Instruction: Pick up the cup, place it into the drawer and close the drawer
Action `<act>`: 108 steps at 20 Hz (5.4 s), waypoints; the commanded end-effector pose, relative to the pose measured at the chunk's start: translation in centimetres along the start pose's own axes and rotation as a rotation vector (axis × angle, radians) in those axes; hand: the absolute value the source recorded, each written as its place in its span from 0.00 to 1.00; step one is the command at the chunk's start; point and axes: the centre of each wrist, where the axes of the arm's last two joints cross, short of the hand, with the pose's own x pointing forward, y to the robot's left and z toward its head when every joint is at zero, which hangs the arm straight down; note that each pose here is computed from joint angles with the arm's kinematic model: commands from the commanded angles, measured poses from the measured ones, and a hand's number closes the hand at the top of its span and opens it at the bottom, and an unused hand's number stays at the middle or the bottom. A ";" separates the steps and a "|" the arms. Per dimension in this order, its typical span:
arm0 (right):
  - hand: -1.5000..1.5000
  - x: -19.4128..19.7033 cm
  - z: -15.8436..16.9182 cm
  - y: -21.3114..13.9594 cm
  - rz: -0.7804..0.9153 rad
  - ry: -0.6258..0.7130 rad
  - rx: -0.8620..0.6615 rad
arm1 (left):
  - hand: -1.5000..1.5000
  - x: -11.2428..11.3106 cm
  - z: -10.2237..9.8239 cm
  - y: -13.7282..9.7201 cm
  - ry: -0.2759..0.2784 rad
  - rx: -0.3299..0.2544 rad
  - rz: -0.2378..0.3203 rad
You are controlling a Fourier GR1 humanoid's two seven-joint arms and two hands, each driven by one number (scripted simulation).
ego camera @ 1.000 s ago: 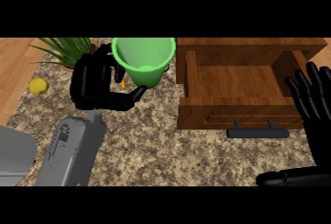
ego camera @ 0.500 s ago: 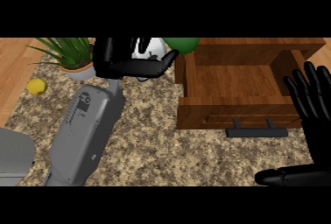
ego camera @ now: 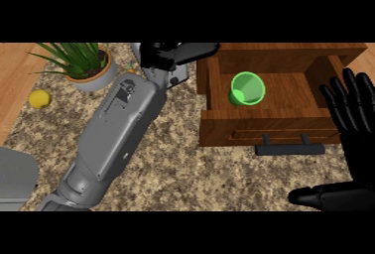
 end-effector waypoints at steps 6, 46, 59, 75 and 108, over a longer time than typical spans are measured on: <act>0.00 0.9 -0.6 1.4 0.003 -0.022 0.006 | 1.00 -2.8 -1.2 -1.4 0.045 0.017 -0.036; 0.00 -0.3 -0.8 -0.7 -0.124 -0.022 0.092 | 0.00 -4.2 -1.0 -5.9 0.084 -0.041 -0.036; 1.00 2.6 0.1 -1.7 0.142 0.001 0.265 | 0.00 -2.8 -0.3 0.1 0.080 0.095 0.095; 1.00 -1.2 0.4 0.4 0.404 0.152 0.321 | 0.00 -2.1 12.8 14.4 0.153 0.194 0.105; 0.00 -20.7 -7.8 1.9 0.898 0.305 0.568 | 0.00 -0.3 25.3 24.3 0.132 0.206 0.130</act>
